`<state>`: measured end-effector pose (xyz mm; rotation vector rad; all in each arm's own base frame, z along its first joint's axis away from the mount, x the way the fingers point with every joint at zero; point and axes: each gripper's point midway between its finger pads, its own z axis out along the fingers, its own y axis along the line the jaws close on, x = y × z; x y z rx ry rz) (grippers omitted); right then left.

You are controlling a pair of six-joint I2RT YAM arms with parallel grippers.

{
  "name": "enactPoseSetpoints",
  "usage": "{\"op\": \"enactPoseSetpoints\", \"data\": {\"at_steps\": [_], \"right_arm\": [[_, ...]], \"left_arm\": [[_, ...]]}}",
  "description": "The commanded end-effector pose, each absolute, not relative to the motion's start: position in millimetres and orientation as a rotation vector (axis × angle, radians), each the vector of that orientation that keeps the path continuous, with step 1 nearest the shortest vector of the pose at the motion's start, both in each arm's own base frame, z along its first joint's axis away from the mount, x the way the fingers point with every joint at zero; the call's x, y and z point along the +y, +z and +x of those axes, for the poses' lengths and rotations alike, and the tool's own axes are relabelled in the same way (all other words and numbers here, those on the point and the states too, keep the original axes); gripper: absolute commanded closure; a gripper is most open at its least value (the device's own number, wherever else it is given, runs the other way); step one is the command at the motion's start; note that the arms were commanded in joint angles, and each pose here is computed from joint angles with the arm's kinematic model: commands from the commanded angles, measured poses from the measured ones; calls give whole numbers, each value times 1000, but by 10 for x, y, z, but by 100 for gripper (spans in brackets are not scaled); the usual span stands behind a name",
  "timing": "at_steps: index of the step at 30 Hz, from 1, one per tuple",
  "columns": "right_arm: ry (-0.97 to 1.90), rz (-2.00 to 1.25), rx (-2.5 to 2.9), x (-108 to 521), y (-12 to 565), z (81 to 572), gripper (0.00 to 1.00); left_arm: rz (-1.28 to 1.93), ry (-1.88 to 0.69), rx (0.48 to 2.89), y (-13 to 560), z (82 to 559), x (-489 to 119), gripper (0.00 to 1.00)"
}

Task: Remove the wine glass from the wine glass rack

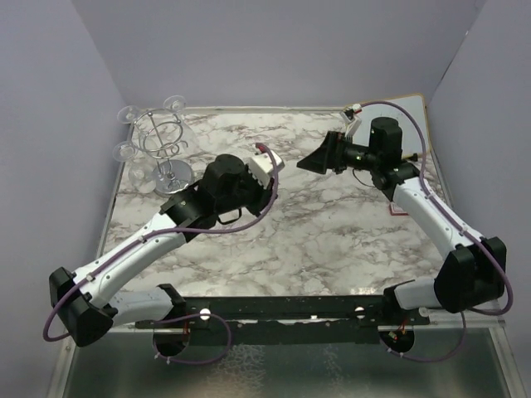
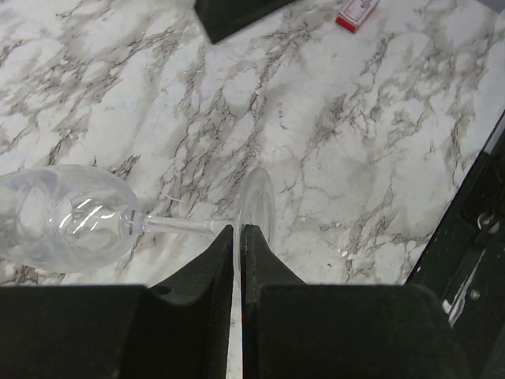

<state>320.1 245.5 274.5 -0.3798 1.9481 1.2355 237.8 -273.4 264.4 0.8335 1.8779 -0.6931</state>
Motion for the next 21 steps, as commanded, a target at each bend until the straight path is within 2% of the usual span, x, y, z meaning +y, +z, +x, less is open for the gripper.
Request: {"op": "enactPoseSetpoints", "data": {"at_steps": [1,9,21], "right_arm": [[1426,-309,2130,2435,2521,3174,0],[1727,-257,2266,2599,2175,3110,0],[1913,-315,2353,2875,1802,2856,4]], "left_arm": [[982,-468,1777,2696,2412,-2852,100],[1175,-367,1720,2425,2195,-3106,100],[1297,-401,1694,2131,1949,-3236,100]]}}
